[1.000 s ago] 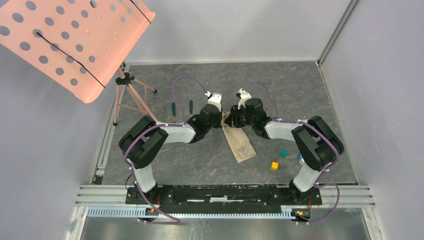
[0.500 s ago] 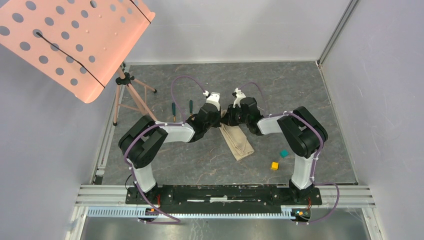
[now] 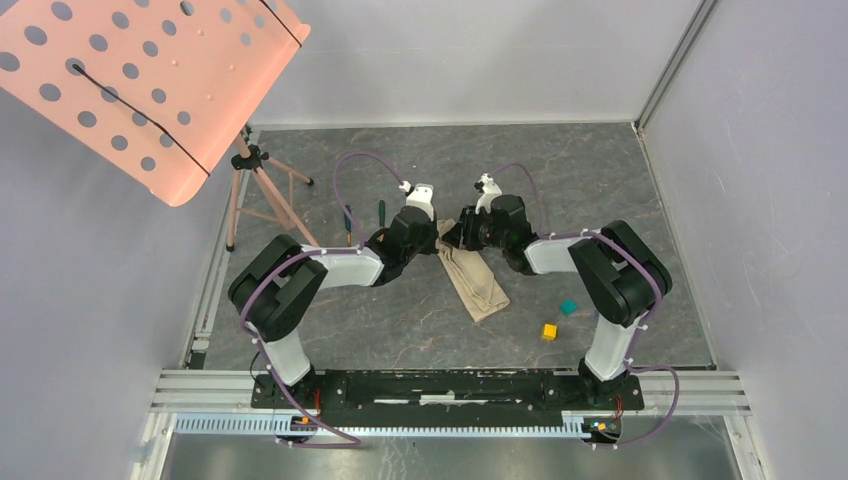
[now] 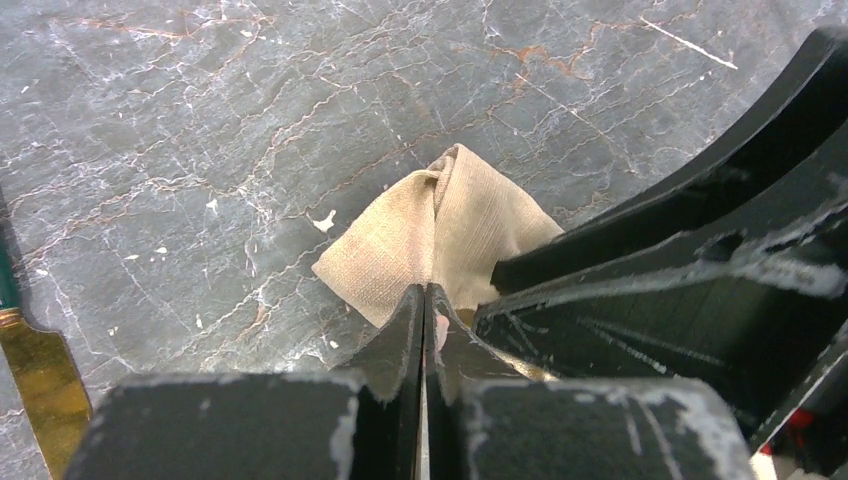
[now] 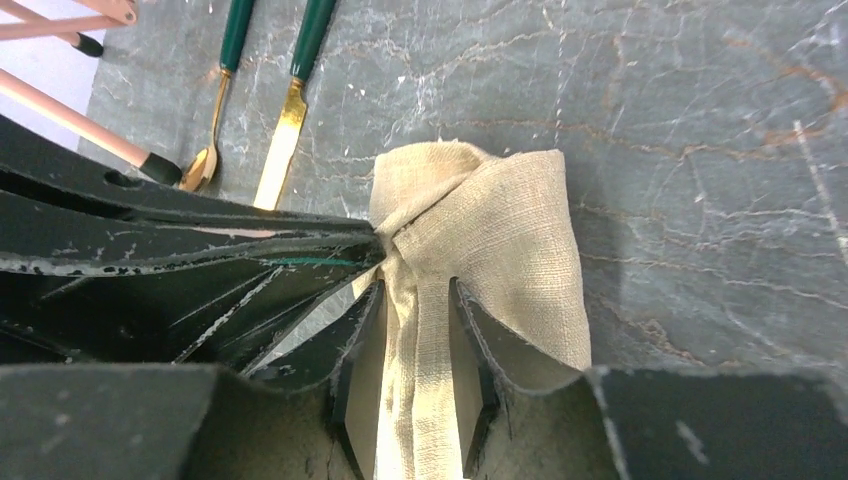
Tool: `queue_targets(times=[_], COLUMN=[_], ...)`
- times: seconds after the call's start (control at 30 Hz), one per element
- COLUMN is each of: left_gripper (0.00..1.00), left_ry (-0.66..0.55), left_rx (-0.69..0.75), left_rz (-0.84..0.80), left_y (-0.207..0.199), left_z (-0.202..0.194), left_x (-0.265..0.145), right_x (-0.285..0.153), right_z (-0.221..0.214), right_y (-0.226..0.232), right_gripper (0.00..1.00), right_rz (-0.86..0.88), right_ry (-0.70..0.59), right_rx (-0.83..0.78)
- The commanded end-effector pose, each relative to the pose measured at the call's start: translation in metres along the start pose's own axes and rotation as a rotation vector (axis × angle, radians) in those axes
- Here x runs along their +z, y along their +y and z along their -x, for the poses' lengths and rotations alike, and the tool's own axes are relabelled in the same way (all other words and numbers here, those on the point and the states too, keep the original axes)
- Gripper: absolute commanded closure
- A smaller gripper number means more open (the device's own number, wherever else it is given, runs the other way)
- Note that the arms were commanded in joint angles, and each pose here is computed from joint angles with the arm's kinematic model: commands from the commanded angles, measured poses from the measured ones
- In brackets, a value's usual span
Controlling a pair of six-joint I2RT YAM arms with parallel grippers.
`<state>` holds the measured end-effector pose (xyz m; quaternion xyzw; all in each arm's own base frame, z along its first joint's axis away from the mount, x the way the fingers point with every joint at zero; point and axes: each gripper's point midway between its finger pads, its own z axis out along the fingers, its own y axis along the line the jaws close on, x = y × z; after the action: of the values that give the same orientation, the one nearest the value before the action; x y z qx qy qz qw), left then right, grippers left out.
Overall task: Fold the napkin into a case and place the utensils inside
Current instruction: Grasp the top corner of the smaller rectangle folded napkin from the folded napkin.
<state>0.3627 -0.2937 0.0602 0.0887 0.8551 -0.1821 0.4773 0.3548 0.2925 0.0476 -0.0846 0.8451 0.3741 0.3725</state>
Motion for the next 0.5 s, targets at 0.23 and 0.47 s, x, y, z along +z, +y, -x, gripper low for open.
queue_targets(times=[0.23, 0.47], left_gripper=[0.98, 0.98], left_ry=[-0.093, -0.081], left_rx=[-0.065, -0.066], left_rz=[-0.028, -0.068], left_y=[-0.008, -0.017], left_z=[0.030, 0.029], left_x=[-0.008, -0.003], right_x=[0.012, 0.033], right_z=[0.032, 0.019], right_y=[0.015, 0.024], right_gripper=[0.83, 0.89], right_rz=[0.077, 0.119], right_ry=[-0.060, -0.031], right_rx=[-0.013, 0.022])
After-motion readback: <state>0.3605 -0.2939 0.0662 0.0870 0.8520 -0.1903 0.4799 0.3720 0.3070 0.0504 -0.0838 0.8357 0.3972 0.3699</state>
